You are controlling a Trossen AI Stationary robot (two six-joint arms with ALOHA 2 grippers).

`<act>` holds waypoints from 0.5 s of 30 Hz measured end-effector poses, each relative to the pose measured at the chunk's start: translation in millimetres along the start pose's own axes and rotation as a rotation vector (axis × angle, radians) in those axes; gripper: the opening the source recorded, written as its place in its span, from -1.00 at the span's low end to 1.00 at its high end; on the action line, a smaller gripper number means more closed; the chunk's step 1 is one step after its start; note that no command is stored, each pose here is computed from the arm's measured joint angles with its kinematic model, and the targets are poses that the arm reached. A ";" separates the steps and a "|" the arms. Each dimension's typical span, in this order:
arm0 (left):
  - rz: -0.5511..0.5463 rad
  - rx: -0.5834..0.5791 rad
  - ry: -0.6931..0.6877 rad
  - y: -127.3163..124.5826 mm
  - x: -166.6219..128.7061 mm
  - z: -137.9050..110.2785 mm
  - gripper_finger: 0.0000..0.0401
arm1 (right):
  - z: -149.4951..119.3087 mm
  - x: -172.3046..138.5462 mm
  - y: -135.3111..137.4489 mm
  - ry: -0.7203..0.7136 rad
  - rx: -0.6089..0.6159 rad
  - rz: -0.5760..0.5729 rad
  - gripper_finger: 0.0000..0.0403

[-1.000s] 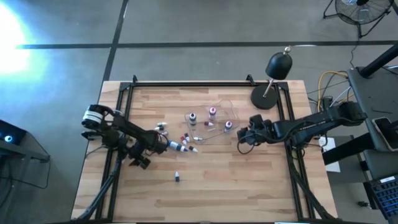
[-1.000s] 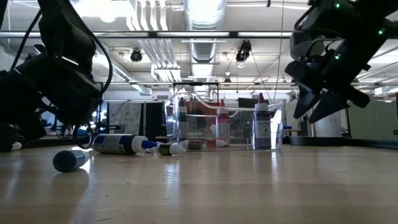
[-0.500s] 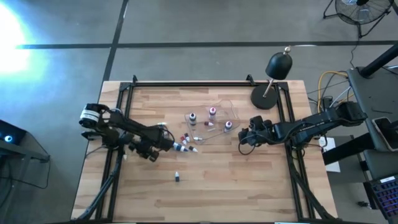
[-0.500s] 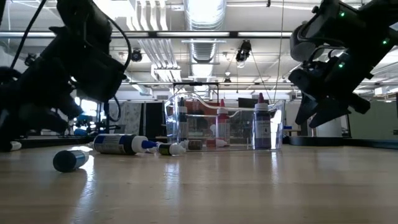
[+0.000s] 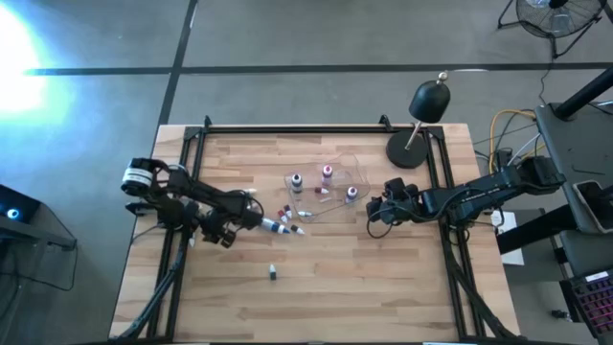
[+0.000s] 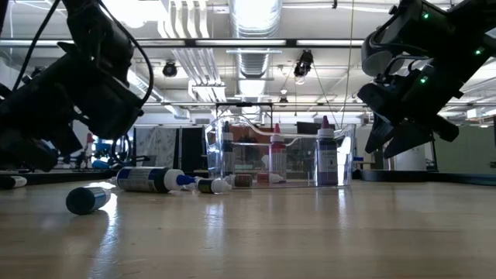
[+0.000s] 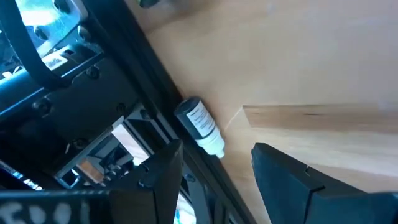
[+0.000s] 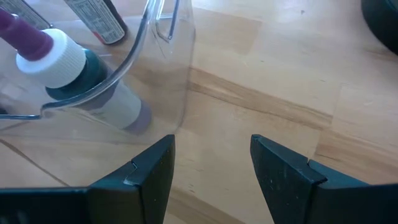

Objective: Pick & Place food coloring
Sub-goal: Put the bottom small purple food coloring bottle into the transparent container

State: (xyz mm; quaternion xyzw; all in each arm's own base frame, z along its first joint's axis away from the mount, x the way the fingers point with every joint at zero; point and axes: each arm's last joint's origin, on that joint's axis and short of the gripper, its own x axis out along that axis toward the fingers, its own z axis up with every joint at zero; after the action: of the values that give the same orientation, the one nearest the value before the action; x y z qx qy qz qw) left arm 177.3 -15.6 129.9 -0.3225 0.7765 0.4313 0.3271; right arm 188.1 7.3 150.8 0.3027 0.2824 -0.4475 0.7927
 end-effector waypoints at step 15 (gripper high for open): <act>-0.009 -0.241 -0.129 -0.7 5.7 5.8 -0.15 | 0.2 0.0 -0.1 -0.006 0.002 -0.002 0.01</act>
State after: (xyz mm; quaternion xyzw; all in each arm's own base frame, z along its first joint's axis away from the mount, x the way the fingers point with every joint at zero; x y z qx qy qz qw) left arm 175.9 -12.0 122.7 -0.3347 0.6949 0.5398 0.3372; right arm 188.1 7.2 150.9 0.3018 0.2801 -0.4495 0.7928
